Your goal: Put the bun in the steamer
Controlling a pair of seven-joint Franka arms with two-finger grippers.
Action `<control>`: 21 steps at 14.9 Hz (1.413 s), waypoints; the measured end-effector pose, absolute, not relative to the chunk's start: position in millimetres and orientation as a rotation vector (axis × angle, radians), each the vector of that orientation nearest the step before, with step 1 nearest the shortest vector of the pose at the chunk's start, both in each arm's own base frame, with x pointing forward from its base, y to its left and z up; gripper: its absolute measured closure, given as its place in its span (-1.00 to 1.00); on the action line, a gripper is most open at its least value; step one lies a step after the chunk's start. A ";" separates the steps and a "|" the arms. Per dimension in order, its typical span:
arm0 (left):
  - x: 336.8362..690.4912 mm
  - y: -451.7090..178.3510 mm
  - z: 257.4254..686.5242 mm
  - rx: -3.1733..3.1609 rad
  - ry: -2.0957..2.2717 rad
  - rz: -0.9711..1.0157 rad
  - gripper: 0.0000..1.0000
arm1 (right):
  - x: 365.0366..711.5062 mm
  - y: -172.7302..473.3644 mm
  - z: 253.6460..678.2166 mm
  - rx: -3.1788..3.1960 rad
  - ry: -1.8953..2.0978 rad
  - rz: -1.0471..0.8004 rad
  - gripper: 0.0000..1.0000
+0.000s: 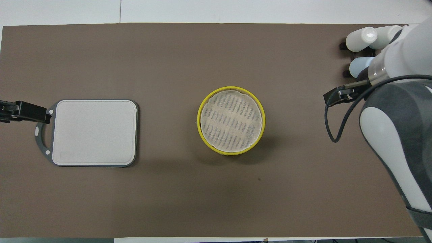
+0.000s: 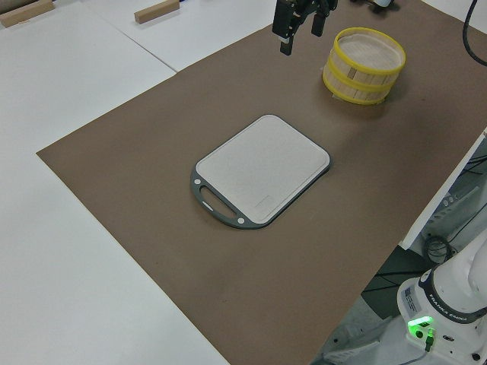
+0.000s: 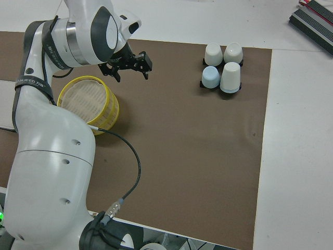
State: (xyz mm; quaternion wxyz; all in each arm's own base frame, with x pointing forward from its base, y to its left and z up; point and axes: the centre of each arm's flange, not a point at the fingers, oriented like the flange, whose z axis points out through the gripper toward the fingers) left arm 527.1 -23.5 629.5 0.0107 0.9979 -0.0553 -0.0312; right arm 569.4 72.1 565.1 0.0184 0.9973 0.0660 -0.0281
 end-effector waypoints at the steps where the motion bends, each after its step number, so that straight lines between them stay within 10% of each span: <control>1: 527.1 -23.5 629.5 3.114 -0.173 -0.097 -1.00 | 563.6 63.8 566.9 3.098 0.184 -0.089 -1.00; 21: 526.9 -23.5 629.8 3.114 -0.173 -0.097 -1.00 | 559.4 -13.9 571.2 3.115 0.083 -0.082 -1.00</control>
